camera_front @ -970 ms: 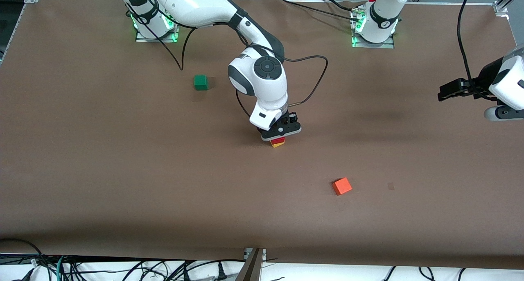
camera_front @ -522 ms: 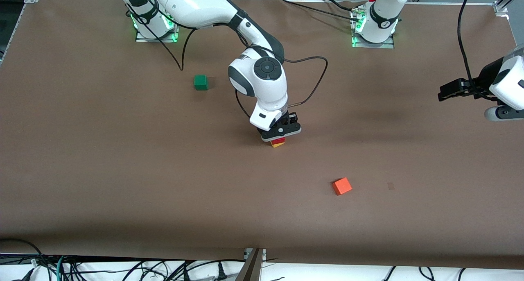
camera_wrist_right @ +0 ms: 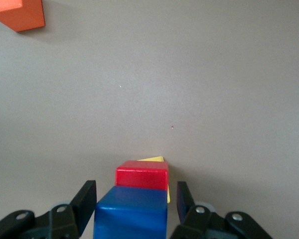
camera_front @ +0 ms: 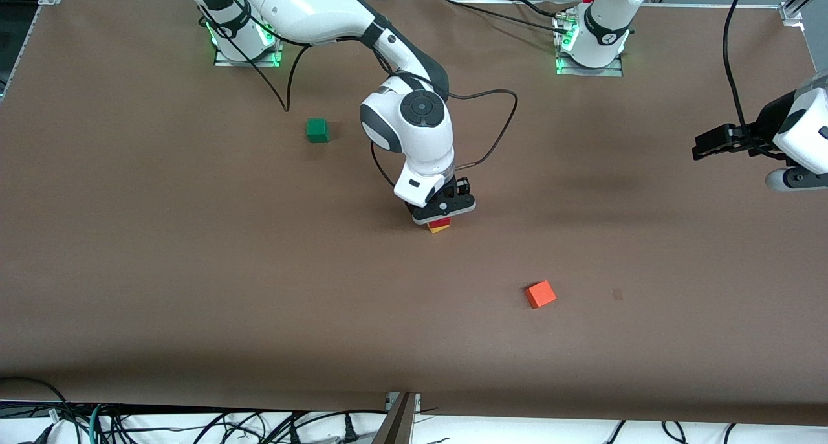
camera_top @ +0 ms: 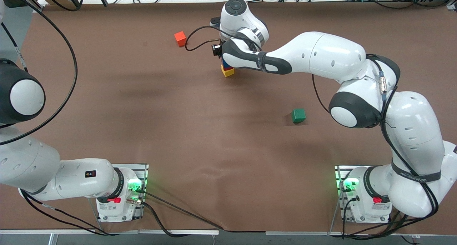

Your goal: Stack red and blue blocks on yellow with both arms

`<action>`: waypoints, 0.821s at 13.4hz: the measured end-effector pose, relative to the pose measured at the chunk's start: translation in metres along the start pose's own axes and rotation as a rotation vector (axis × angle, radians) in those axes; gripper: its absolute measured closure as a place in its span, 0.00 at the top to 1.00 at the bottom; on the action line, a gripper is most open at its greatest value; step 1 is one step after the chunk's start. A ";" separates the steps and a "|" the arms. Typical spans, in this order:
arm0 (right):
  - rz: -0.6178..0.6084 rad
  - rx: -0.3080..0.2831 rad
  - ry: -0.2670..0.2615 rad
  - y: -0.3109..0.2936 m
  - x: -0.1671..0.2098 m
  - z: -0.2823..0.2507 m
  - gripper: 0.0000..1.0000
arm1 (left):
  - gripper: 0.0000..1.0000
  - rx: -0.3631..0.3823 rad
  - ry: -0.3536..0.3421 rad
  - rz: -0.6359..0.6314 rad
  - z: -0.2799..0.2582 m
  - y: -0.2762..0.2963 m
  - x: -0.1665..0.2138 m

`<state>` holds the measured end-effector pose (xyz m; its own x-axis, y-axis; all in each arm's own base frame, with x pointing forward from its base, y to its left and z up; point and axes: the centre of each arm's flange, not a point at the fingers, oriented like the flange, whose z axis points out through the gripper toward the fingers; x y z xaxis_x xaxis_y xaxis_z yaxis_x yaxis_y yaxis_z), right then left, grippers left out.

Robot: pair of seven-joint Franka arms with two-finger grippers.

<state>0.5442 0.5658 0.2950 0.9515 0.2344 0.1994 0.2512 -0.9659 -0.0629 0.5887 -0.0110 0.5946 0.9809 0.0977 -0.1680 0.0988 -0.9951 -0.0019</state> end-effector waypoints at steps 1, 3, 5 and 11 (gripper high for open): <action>0.001 -0.005 -0.005 0.001 0.000 -0.002 0.78 | 1.00 0.000 0.000 0.000 0.000 0.000 0.000; 0.008 0.000 0.013 0.002 0.009 -0.025 0.85 | 1.00 0.000 0.000 0.000 0.000 0.000 0.000; 0.030 -0.007 0.005 0.012 0.018 -0.062 1.00 | 1.00 0.000 0.000 0.000 0.000 0.000 0.000; 0.173 0.024 -0.039 0.093 0.051 -0.191 1.00 | 1.00 0.000 0.000 0.000 0.000 0.000 0.000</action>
<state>0.5819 0.4665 0.4858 0.9870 0.0695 0.1451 0.0868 -0.9894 -0.1164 0.5887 -0.0109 0.5946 0.9809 0.0979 -0.1680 0.0990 -0.9951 -0.0019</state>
